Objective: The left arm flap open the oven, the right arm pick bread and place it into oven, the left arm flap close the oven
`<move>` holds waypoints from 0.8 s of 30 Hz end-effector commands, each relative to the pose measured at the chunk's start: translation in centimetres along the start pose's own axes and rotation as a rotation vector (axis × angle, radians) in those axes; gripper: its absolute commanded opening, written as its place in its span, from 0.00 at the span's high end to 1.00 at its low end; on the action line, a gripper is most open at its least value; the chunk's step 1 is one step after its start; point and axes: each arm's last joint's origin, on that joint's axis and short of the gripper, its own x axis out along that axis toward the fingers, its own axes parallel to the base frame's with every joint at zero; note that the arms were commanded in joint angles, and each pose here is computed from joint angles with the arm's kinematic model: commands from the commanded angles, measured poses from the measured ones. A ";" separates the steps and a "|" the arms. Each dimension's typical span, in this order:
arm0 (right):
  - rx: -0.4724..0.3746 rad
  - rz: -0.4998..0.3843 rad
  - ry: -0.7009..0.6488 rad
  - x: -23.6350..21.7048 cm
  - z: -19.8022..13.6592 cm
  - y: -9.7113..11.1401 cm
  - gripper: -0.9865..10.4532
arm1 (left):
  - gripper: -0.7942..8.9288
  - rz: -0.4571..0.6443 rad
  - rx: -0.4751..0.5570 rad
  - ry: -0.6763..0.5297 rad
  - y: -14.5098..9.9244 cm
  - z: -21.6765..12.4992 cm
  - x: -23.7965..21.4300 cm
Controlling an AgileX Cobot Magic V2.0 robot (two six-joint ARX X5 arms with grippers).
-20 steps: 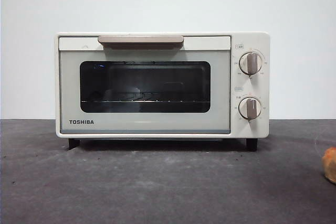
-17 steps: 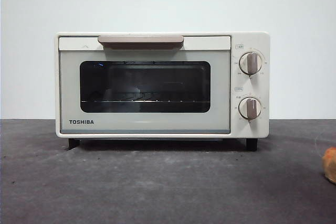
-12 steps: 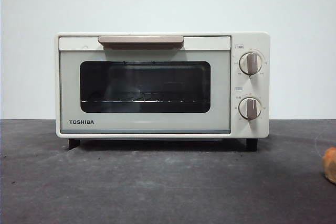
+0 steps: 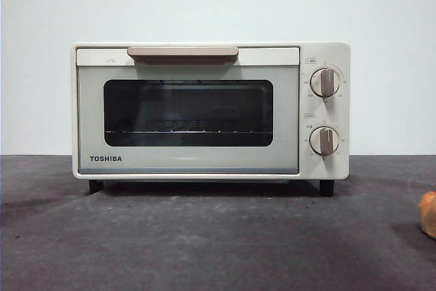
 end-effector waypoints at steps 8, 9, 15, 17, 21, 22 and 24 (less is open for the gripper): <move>-0.135 0.176 0.221 0.9 3.7 2.4 0.90 | 0.91 -0.189 0.160 0.176 -3.2 2.8 0.4; -0.141 0.203 0.234 1.1 4.0 2.6 0.90 | 0.91 -0.211 0.170 0.196 -3.5 3.0 0.4; -0.209 0.327 0.312 1.9 4.9 3.7 0.90 | 0.91 -0.367 0.198 0.340 -4.8 3.6 1.1; -0.219 0.331 0.326 2.1 4.9 3.7 0.90 | 0.91 -0.408 0.190 0.370 -5.0 3.5 1.4; -0.218 0.329 0.335 2.4 4.8 3.7 0.90 | 0.91 -0.421 0.186 0.388 -5.0 3.4 1.8; -0.218 0.329 0.335 2.4 4.8 3.7 0.90 | 0.91 -0.422 0.188 0.387 -5.0 3.4 1.8; -0.218 0.328 0.335 2.4 4.8 3.7 0.89 | 0.89 -0.423 0.202 0.377 -5.1 3.5 1.8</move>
